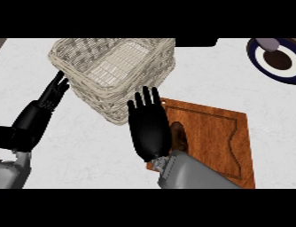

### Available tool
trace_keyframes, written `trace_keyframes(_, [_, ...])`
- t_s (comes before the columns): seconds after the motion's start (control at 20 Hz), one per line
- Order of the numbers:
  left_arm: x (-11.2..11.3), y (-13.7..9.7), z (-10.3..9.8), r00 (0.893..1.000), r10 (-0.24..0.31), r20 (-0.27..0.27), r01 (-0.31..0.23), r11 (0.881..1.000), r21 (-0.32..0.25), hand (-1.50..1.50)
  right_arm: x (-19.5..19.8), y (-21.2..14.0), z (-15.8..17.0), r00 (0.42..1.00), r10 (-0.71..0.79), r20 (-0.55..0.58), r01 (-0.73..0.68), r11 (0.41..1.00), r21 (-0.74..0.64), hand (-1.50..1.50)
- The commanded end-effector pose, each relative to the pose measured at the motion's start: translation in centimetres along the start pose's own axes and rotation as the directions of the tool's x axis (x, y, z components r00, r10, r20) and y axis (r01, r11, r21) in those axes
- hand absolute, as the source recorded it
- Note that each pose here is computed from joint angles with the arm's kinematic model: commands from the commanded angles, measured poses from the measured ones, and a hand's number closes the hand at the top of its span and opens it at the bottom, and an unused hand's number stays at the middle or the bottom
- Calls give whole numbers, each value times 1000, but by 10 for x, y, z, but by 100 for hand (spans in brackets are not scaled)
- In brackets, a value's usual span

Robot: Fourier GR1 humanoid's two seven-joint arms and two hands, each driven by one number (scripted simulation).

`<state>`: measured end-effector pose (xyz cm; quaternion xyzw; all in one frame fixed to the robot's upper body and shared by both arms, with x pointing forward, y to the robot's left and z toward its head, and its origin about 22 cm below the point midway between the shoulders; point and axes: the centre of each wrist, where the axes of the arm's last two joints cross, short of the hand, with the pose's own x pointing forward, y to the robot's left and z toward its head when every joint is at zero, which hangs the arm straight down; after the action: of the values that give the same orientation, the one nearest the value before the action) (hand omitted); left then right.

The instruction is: Pick the sweet potato from the cutting board and place it in the basket

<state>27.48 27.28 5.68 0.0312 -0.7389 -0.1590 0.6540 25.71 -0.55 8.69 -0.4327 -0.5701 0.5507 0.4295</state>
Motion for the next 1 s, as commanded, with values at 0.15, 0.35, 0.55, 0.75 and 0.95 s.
trace_keyframes(0.15, [2, -6, -8, 1000, 6, -4, -6, 1000, -23, 0, 15, -47, -2, 959, 258, -115, -214, 930, 299, -150])
trace_keyframes(0.35, [3, 5, 0, 1000, 0, 10, 0, 1000, -24, 0, 8, -69, -4, 958, 248, -144, -176, 905, 388, -150])
trace_keyframes(0.55, [-1, 1, -7, 1000, -3, 4, 3, 1000, -13, 0, 11, -90, 2, 960, 230, -159, -156, 913, 377, -150])
trace_keyframes(0.75, [-14, -5, 4, 1000, -7, -16, 7, 1000, -25, 0, 7, -104, 6, 963, 224, -149, -152, 910, 386, -150])
trace_keyframes(0.95, [2, -1, -10, 1000, 6, -7, -6, 1000, -11, 0, 10, -105, 14, 964, 215, -154, -147, 920, 365, -150])
